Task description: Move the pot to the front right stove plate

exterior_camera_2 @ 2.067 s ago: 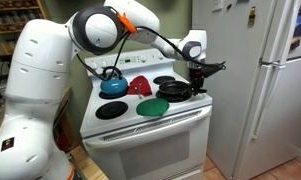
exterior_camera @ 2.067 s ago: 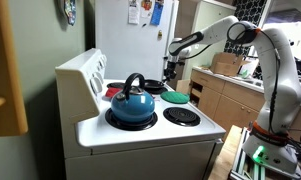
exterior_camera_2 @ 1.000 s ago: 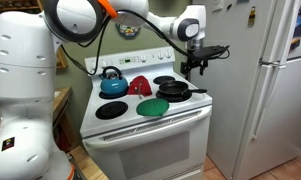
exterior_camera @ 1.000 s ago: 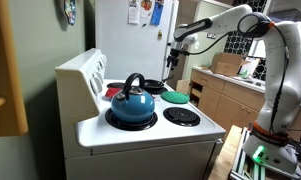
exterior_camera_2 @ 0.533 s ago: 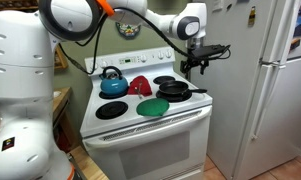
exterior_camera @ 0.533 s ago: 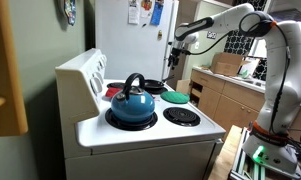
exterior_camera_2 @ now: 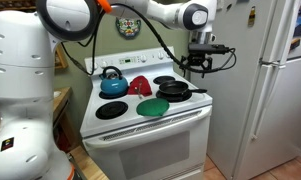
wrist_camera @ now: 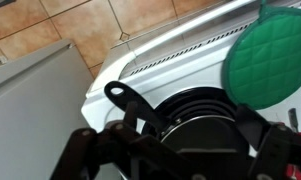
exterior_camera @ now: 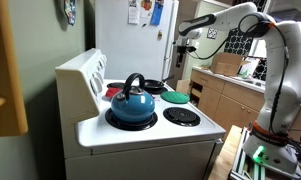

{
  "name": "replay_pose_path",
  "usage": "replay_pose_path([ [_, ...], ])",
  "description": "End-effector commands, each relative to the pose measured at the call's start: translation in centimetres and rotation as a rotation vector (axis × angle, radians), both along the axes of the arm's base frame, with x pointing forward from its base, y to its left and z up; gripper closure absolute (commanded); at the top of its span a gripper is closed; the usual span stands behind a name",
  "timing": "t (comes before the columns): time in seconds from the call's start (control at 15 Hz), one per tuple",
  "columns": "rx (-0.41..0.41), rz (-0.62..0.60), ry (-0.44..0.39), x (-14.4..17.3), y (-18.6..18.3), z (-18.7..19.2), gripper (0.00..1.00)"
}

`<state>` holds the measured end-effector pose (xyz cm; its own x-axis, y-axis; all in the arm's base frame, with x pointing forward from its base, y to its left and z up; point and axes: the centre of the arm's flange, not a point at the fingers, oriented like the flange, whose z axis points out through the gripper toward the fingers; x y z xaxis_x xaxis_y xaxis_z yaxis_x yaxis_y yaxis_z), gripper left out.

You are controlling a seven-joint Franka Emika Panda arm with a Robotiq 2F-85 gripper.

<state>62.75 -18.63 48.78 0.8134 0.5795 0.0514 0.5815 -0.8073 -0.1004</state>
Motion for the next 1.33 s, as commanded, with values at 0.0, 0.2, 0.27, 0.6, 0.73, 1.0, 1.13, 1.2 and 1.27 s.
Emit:
replay_pose_path([
  [0.0,0.085,-0.092,0.160,-1.3,-0.5,-2.2,0.00],
  [0.2,0.066,-0.072,0.172,-1.7,-0.3,-2.6,0.00],
  [0.27,0.071,-0.080,0.186,-1.7,-0.5,-3.0,0.00],
  [0.6,0.104,-0.083,0.223,-2.3,-0.5,-4.0,0.00],
  [0.73,0.161,-0.086,0.286,-3.9,-0.5,-4.7,0.00],
  [1.0,0.257,-0.123,0.458,-8.0,-2.1,-4.9,0.00],
  [1.13,0.290,-0.131,0.505,-9.4,-2.9,-5.8,0.00],
  [1.2,0.311,-0.138,0.518,-10.0,-3.0,-6.8,0.00],
  [1.27,0.321,-0.147,0.527,-10.5,-3.1,-7.7,0.00],
])
